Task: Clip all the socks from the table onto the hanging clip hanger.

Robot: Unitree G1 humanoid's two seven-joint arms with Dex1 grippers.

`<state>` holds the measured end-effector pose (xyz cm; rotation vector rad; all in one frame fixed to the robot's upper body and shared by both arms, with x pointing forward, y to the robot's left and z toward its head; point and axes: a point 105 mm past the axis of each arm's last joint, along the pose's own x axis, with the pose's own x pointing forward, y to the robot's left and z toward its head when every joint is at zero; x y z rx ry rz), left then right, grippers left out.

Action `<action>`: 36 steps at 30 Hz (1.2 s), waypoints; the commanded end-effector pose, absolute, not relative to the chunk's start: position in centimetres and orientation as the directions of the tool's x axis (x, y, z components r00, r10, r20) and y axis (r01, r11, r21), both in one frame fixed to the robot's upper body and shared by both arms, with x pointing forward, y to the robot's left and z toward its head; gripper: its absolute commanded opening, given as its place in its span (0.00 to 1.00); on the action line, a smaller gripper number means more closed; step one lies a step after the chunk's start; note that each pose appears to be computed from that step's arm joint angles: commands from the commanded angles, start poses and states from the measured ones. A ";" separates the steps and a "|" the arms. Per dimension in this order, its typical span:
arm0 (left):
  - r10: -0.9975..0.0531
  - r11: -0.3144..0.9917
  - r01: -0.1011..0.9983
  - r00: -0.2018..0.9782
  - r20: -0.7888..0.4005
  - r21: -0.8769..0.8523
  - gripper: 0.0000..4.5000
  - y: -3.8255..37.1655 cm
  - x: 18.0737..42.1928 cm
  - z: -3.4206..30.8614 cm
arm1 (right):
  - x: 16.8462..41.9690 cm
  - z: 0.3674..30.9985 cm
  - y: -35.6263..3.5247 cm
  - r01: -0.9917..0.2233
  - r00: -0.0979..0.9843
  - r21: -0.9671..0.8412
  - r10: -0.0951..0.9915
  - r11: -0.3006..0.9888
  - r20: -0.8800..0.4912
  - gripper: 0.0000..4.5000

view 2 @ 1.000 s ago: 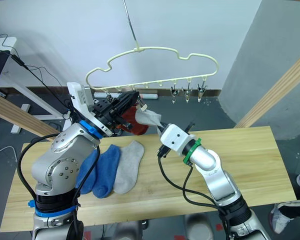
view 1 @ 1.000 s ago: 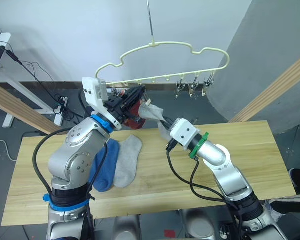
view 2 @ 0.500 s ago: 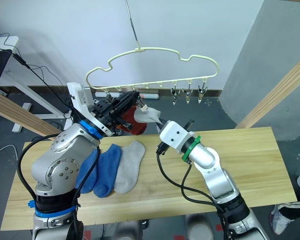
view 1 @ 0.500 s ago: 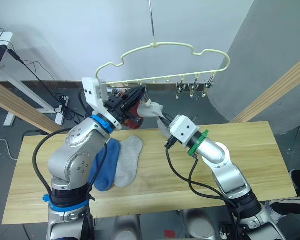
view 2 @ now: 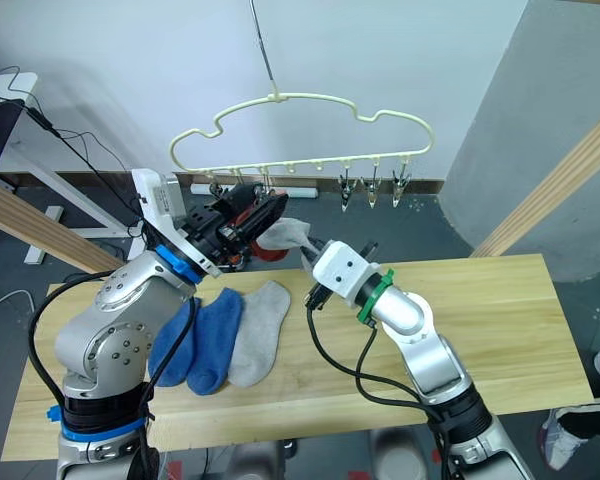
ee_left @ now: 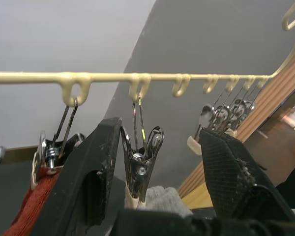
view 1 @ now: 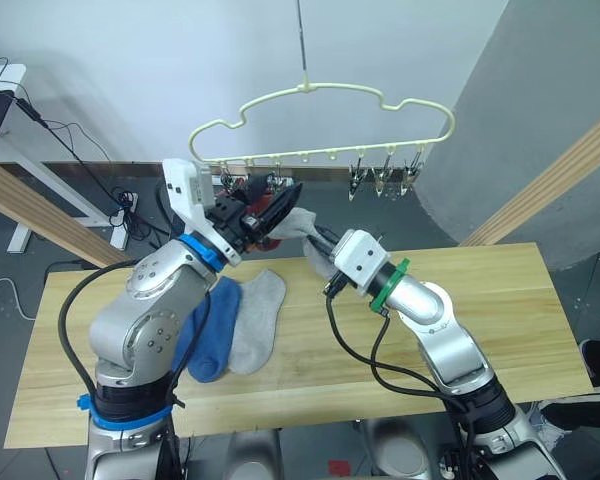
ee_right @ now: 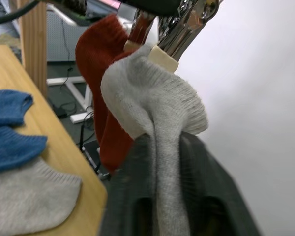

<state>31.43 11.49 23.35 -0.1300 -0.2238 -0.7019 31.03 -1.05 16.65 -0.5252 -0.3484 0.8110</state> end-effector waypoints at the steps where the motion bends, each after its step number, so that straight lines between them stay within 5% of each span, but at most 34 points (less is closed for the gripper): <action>1: -0.655 0.737 0.676 0.710 0.260 0.009 0.62 11.2 30.2 23.9 | 30.7 17.0 -1.7 -0.552 0.652 -0.621 0.752 0.557 0.096 0.31; 7: -0.718 0.694 0.713 0.674 0.174 0.102 0.62 11.6 29.0 22.7 | 29.9 16.6 -4.7 -0.557 0.661 -0.645 0.750 0.522 0.036 0.31; 12: -0.786 0.612 0.764 0.617 0.045 0.205 0.62 12.8 27.3 21.4 | 29.9 19.4 -7.9 -0.526 0.720 -0.599 0.691 0.604 0.063 0.31; 19: -0.829 0.549 0.803 0.558 0.030 0.229 0.62 12.9 26.8 22.6 | 30.1 22.8 -7.7 -0.514 0.744 -0.519 0.656 0.683 0.126 0.31; 36: -0.845 0.531 0.808 0.530 0.078 0.256 0.62 11.9 27.3 23.7 | 33.0 24.4 -6.1 -0.493 0.796 -0.400 0.586 0.772 0.150 0.31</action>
